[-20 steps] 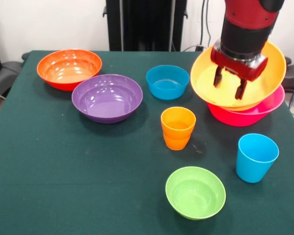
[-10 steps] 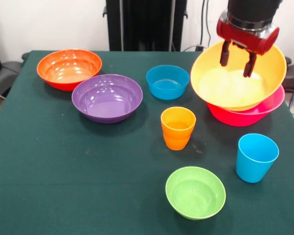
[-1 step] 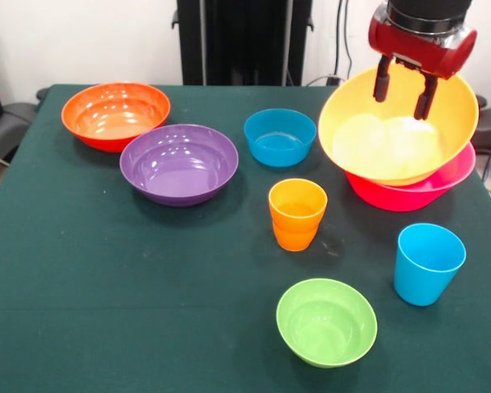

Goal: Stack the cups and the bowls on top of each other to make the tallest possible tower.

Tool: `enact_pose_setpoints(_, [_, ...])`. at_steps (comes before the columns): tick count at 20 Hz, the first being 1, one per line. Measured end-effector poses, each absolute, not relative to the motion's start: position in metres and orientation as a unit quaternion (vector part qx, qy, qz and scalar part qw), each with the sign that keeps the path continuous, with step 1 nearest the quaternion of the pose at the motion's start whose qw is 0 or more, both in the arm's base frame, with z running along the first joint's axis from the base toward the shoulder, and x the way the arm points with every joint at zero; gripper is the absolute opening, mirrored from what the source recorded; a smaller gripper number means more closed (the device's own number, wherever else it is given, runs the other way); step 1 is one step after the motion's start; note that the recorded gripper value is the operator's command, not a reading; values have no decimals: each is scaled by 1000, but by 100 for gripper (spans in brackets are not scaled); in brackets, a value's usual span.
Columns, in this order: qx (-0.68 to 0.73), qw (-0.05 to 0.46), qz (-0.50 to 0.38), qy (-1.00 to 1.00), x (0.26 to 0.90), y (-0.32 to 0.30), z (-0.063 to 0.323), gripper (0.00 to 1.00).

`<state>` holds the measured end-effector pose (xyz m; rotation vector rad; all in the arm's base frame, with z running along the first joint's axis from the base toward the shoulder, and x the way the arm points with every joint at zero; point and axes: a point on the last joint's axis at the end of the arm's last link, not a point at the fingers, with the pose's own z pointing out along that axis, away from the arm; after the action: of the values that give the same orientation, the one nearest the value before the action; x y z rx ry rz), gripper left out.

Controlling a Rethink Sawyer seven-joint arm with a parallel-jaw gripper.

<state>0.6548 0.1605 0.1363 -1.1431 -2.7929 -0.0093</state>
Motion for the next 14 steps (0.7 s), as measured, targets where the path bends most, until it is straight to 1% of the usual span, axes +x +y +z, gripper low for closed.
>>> enact_pose_setpoints(7, [-370, 57, -5, -927, 653, 173, 147, 100])
enact_pose_setpoints(14, [-363, 65, -7, -930, 648, 182, 170, 100])
